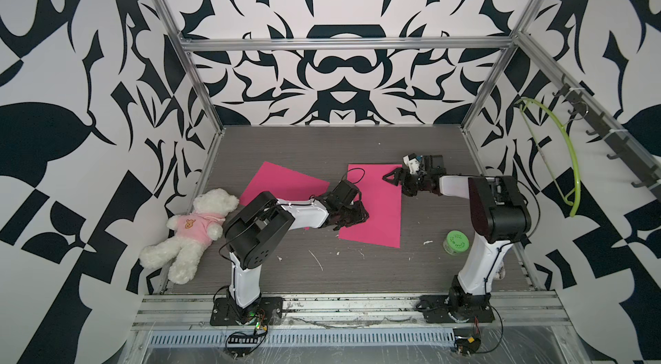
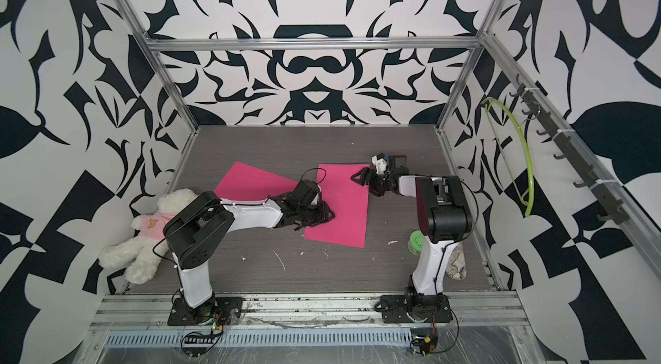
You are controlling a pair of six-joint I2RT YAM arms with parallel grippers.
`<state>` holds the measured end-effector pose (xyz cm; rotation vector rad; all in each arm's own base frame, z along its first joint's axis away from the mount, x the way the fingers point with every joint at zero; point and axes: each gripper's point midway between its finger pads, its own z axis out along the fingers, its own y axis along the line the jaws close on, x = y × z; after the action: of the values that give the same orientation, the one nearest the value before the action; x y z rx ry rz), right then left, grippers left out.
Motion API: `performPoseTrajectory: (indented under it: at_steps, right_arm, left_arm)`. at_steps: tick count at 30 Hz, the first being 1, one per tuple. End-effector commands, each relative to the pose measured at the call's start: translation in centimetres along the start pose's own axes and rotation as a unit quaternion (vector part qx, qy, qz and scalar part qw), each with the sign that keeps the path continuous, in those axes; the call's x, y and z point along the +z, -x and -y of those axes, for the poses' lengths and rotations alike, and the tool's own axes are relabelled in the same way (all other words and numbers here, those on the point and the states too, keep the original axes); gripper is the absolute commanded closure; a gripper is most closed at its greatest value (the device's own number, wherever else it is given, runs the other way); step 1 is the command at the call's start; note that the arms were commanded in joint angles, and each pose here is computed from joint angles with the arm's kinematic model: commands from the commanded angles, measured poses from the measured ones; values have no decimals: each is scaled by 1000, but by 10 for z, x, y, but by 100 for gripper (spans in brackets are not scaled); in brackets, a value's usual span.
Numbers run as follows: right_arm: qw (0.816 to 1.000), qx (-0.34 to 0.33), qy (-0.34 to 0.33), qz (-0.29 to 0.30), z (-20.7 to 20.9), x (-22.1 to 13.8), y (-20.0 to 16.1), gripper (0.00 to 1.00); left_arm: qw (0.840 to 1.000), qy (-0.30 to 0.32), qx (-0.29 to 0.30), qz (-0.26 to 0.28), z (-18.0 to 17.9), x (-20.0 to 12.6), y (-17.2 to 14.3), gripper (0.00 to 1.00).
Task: Fold the rectangular paper in half along the long edge
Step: Fold the paper at the center of the board.
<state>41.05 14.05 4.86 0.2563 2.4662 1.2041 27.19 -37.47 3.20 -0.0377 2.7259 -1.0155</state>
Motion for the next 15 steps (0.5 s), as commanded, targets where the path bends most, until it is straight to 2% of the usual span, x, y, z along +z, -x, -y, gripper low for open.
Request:
performPoseTrajectory:
  at_steps: [1,8,12,15]
  right_arm:
    - [1000,-9,16,17,-15,-13,-7,24]
    - [999,4,26,18,-18,-22,-35,27]
    - [1000,7,9,25,-13,-26,-45,35]
    - [999,3,-9,43,-9,-33,-46,48]
  left_arm:
    - [998,61,-24,-18,-40,9,-18,62]
    - [998,59,-34,-15,-41,11,-18,62]
    - [997,56,-43,-15,-41,13,-18,62]
    - [997,53,-47,-13,-40,13,-17,61]
